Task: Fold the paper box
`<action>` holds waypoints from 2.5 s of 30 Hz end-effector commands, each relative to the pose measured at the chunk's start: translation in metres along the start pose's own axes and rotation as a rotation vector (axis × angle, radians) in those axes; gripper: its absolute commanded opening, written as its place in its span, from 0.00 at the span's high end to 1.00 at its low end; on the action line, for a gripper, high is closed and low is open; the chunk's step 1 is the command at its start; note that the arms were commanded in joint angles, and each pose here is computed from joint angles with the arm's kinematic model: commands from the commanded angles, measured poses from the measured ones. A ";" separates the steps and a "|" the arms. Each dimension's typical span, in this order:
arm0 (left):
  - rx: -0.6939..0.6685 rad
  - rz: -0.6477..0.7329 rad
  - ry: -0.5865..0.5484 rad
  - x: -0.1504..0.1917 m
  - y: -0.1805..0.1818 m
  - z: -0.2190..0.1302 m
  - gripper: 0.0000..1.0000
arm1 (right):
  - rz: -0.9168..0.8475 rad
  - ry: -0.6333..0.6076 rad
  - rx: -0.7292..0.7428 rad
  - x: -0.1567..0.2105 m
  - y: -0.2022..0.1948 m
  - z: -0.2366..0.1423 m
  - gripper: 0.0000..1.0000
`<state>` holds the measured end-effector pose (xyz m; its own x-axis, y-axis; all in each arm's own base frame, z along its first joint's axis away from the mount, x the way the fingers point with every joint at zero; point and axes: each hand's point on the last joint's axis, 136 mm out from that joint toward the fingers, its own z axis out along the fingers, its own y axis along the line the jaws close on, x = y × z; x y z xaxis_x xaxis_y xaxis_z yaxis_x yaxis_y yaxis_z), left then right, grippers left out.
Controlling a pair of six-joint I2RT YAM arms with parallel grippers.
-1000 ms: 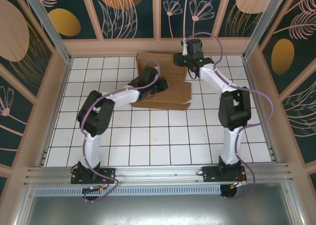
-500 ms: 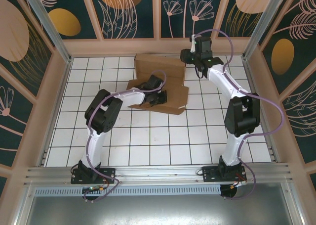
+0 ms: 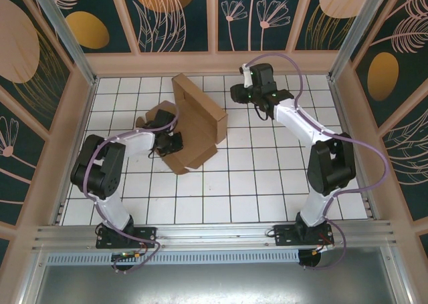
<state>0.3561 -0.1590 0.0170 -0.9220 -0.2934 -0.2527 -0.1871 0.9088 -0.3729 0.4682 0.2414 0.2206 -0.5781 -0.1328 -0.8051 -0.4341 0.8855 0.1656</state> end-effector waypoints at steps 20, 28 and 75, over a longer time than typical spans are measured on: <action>0.153 0.061 -0.483 -0.122 -0.077 -0.176 0.84 | -0.143 0.203 -0.121 0.047 0.054 0.067 0.48; 0.222 0.055 -0.551 -0.135 -0.098 -0.215 0.83 | -0.055 0.214 -0.041 0.067 0.017 0.071 0.51; 0.579 0.235 -0.691 -0.071 -0.143 -0.247 0.60 | -0.370 0.070 -0.164 0.043 0.037 0.209 0.27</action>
<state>0.3705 -0.1926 0.2750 -0.5496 -0.3518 -0.7578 0.2677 0.7850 -0.5586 0.5810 0.3519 0.0810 -0.3774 -0.4344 -0.8178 -0.7021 0.7101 -0.0531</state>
